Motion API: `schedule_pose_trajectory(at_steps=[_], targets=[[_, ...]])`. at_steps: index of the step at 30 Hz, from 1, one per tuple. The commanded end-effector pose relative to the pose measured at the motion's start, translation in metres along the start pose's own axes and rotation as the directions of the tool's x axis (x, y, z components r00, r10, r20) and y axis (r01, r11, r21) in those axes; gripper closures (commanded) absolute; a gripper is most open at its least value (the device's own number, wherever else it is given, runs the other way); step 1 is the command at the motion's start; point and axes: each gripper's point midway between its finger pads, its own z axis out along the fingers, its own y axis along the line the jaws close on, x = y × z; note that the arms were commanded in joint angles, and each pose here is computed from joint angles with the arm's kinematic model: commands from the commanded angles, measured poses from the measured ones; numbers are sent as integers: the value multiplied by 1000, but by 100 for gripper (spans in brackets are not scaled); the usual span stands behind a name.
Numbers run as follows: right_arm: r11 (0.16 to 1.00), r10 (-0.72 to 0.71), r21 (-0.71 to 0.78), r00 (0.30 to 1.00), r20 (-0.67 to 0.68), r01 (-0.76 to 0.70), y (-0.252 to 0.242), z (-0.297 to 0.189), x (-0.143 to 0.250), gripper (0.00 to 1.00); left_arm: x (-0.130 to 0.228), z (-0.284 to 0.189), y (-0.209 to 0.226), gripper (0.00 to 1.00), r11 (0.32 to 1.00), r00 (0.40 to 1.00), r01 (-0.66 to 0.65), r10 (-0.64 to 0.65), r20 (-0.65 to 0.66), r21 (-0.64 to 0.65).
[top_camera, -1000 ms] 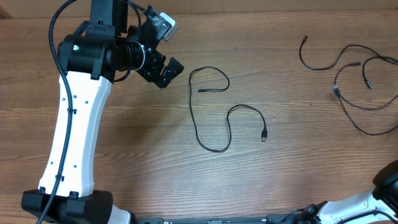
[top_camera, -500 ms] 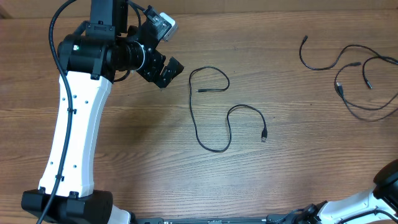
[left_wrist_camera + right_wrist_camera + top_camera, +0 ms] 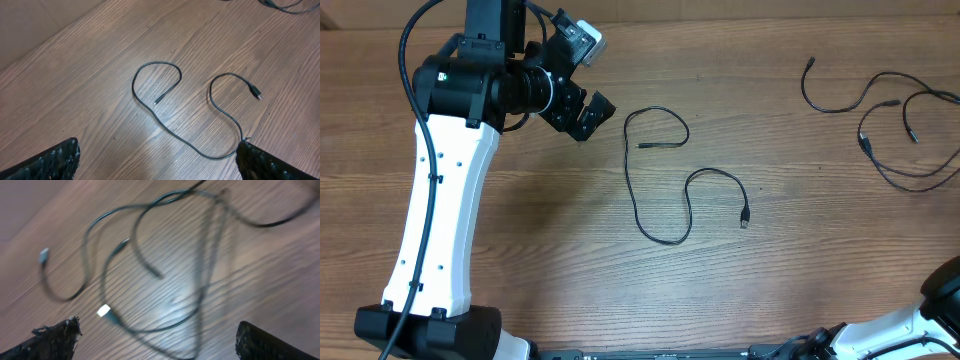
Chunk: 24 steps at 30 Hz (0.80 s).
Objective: Untangle cables
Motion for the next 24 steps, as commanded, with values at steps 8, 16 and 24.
schedule_pose_trajectory(at_steps=[8, 16, 24], targets=[[882, -291, -403, 955, -54, 246, 110, 4, 40, 0, -3, -10, 1, 1, 999, 999, -29, 29, 20, -16], [758, -565, -475, 813, -138, 447, 185, 19, 96, 0, -3, -10, 1, 0, 999, 999, -29, 29, 21, -16], [618, -713, -578, 690, -126, 533, 262, 20, 145, 0, -3, -10, 1, 0, 999, 999, -29, 29, 21, -16]])
